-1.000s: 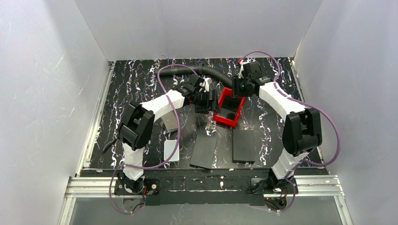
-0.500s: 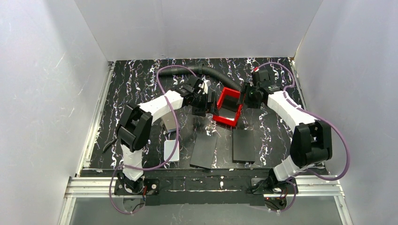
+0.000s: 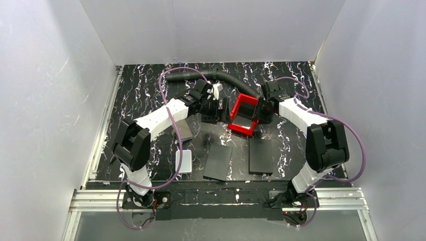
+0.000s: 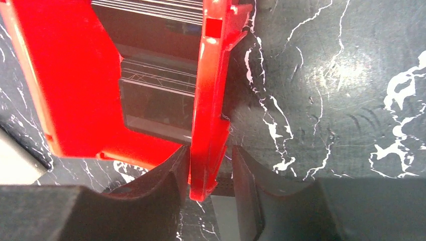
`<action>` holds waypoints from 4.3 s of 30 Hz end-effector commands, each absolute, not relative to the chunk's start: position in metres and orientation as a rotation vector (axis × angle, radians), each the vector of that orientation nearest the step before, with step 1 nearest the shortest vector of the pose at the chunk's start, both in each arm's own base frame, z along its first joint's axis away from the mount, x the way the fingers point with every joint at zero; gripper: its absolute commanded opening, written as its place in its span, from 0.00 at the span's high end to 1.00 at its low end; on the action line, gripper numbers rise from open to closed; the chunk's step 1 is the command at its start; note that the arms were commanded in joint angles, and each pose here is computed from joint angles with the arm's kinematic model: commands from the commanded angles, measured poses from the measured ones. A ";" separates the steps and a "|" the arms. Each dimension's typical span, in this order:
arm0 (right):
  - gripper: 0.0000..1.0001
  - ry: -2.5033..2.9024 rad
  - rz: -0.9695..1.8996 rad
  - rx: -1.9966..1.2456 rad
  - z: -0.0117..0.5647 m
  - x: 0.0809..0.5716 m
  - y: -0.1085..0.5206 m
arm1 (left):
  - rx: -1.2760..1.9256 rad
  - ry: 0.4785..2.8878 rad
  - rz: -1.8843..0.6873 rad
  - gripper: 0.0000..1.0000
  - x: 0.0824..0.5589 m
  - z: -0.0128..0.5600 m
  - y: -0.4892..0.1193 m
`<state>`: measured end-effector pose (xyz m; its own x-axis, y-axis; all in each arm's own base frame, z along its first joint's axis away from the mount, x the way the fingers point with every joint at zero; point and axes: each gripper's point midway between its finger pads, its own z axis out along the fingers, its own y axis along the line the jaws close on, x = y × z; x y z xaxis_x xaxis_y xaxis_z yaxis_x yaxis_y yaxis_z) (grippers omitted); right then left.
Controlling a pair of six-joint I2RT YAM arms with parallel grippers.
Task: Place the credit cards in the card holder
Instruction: Pick up the credit card from the storage box.
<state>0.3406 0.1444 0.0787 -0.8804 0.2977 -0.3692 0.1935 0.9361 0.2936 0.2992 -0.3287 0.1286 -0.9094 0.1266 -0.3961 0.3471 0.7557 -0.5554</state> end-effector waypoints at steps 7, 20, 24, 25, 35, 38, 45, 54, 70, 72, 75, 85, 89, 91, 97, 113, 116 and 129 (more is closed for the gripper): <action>0.57 2.731 0.285 0.518 0.056 0.335 0.144 | 0.421 2.612 -0.858 0.17 0.278 0.137 -0.307; 0.80 2.786 0.597 0.595 0.075 0.323 0.184 | 0.473 2.552 -0.781 0.14 0.266 0.162 -0.284; 0.86 2.786 0.757 0.626 0.089 0.324 0.203 | 0.478 2.522 -0.799 0.14 0.263 0.175 -0.283; 0.89 2.792 0.787 0.635 0.091 0.325 0.206 | 0.479 2.514 -0.804 0.14 0.262 0.179 -0.283; 0.99 2.960 1.142 0.871 0.090 0.303 0.234 | 0.473 2.465 -0.808 0.12 0.255 0.202 -0.274; 0.99 2.976 1.156 0.945 0.087 0.296 0.232 | 0.474 2.458 -0.812 0.12 0.254 0.205 -0.274; 0.99 2.903 1.248 1.001 0.096 0.310 0.229 | 0.477 2.474 -0.812 0.11 0.252 0.200 -0.274; 0.99 2.744 0.726 0.852 0.068 0.336 0.192 | 0.218 2.550 -1.110 0.08 0.275 0.168 -0.295; 0.99 2.334 0.035 0.270 0.053 0.346 0.152 | 0.268 2.460 -0.932 0.25 0.343 0.146 -0.323; 0.99 2.307 -0.004 0.246 0.055 0.347 0.147 | 0.281 2.467 -0.928 0.27 0.345 0.144 -0.327; 0.99 2.286 -0.047 0.222 0.058 0.346 0.142 | 0.293 2.508 -0.899 0.28 0.347 0.135 -0.330; 0.99 2.297 0.007 0.150 0.066 0.346 0.156 | 0.355 2.609 -0.790 0.37 0.357 0.099 -0.347; 0.93 2.324 0.033 0.125 0.066 0.344 0.162 | 0.375 2.616 -0.778 0.38 0.358 0.093 -0.357; 0.86 2.343 0.055 0.107 0.065 0.343 0.167 | 0.383 2.616 -0.752 0.42 0.359 0.092 -0.361; 0.47 2.359 0.117 -0.007 0.083 0.341 0.179 | 0.445 2.605 -0.592 0.55 0.368 0.083 -0.357; 0.02 2.132 0.100 -0.153 0.176 0.354 0.135 | 0.592 2.572 -0.525 0.81 0.380 0.074 -0.361; 0.03 2.024 0.208 -0.374 0.186 0.350 0.157 | 0.617 2.556 -0.506 0.99 0.384 0.076 -0.361; 0.37 2.164 0.523 -0.660 0.173 0.338 0.217 | 0.557 2.174 -0.446 1.00 0.408 0.135 -0.343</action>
<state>0.3492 0.1931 0.1622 -0.5360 -0.2686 -0.8003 -0.5117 0.8574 0.0549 0.3834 -0.3466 0.0731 -0.7295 0.3173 -0.6060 0.5202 0.8325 -0.1904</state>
